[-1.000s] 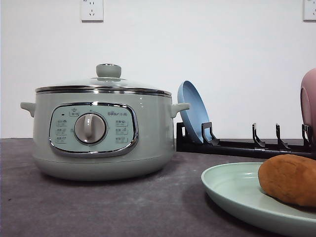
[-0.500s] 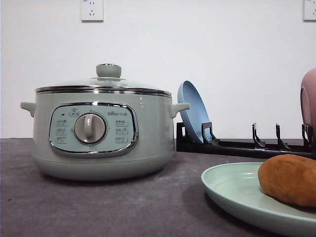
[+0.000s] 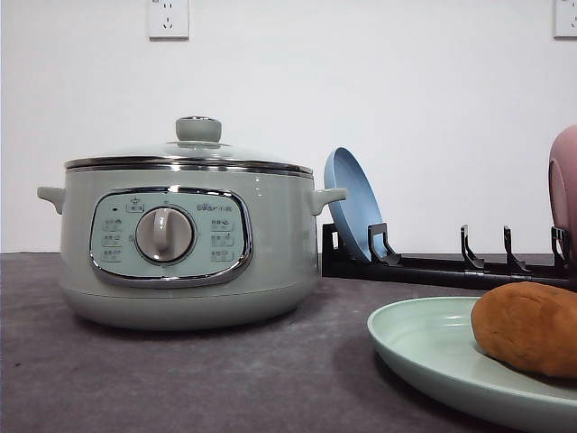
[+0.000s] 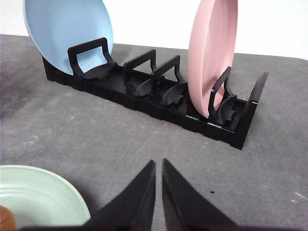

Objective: Transfer potato from steamer to green plate

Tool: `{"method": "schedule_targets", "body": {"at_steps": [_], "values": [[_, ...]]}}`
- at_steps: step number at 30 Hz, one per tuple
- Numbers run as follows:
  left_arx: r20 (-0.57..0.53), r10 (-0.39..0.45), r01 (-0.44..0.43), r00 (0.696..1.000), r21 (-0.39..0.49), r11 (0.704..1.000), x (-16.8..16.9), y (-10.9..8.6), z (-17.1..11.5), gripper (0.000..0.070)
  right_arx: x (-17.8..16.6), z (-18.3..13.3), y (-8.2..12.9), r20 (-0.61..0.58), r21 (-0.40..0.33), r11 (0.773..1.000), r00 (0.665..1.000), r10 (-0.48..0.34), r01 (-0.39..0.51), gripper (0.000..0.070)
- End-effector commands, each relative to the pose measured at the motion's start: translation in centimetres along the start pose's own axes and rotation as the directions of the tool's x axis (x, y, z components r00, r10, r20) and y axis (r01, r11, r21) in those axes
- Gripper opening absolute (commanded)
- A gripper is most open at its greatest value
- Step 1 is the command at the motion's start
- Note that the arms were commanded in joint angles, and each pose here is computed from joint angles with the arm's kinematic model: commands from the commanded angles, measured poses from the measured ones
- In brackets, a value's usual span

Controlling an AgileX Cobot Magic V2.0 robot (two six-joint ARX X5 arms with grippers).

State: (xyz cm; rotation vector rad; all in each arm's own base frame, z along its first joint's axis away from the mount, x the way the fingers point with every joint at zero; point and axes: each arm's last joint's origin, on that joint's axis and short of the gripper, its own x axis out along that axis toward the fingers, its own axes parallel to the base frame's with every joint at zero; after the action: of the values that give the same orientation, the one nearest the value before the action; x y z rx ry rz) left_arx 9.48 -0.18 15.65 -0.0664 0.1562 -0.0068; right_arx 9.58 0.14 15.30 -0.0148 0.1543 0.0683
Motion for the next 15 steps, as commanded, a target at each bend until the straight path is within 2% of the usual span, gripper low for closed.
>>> {"method": "schedule_targets", "body": {"at_steps": [1, 15], "values": [[-0.024, 0.005, -0.005, 1.000, -0.003, 1.000, 0.19, 0.06, -0.71, 0.0022, 0.04, -0.05, -0.03, 0.010, 0.013, 1.000, 1.000, -0.006, 0.005, 0.0013], [-0.024, 0.005, -0.005, 1.000, -0.003, 1.000, 0.19, 0.06, -0.71, 0.0022, 0.04, -0.05, -0.03, 0.010, 0.013, 1.000, 1.000, -0.006, 0.005, 0.0013]]}}
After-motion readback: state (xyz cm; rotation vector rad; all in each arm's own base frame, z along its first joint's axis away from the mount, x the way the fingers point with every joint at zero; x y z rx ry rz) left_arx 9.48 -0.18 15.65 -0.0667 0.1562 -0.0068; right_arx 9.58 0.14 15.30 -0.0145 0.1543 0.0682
